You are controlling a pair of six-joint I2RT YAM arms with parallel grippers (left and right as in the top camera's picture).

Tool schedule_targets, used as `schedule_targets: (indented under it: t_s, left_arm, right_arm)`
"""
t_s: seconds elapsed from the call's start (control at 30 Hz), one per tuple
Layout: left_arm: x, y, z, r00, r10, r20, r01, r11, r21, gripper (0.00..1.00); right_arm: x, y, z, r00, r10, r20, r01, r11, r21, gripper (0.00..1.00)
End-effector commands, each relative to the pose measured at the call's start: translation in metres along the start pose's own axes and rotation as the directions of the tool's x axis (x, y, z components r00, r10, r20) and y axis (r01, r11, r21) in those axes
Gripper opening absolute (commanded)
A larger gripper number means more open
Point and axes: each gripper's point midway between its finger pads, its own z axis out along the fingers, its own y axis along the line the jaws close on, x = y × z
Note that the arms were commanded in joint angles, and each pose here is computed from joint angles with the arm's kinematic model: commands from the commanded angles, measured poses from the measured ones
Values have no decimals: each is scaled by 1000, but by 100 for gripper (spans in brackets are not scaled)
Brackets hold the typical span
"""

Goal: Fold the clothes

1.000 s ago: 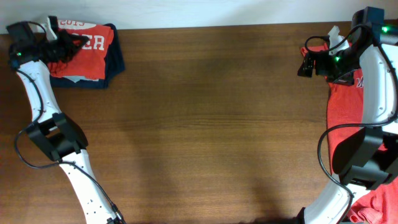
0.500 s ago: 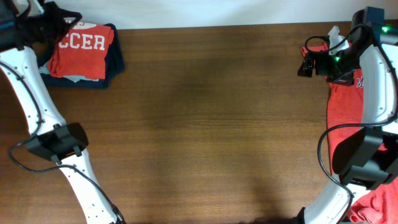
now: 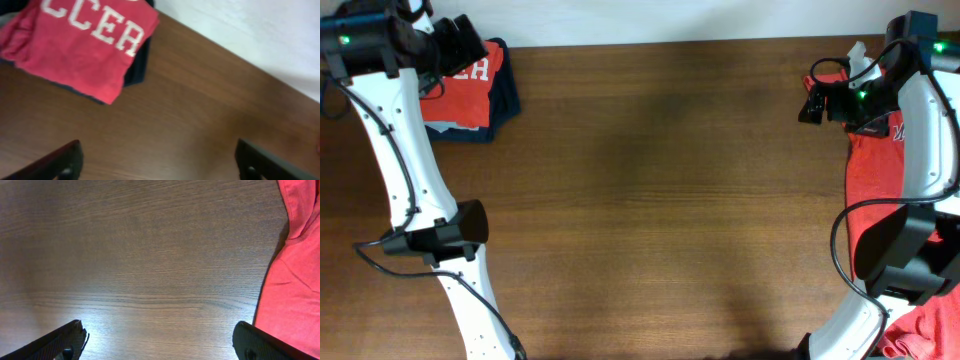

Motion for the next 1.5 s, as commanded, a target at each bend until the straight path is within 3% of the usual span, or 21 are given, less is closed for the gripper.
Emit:
schedule_targets:
  t_s: [0.0, 1.13, 1.27, 1.47]
  left_arm:
    - [-2, 9, 3, 1000, 20, 16, -19, 997, -74, 99]
    - [-2, 9, 3, 1000, 20, 16, -19, 997, -75, 99]
    - [-2, 9, 3, 1000, 20, 16, -19, 997, -75, 99]
    - [-2, 9, 3, 1000, 20, 16, -19, 997, -75, 99]
  right_arm:
    - [-4, 2, -13, 999, -18, 36, 18, 1000, 9, 99]
    - [-4, 2, -13, 999, -18, 36, 18, 1000, 9, 99]
    - [-4, 11, -33, 996, -39, 85, 38, 999, 13, 99]
    - [9, 55, -116, 949, -143, 280, 140, 990, 32, 99]
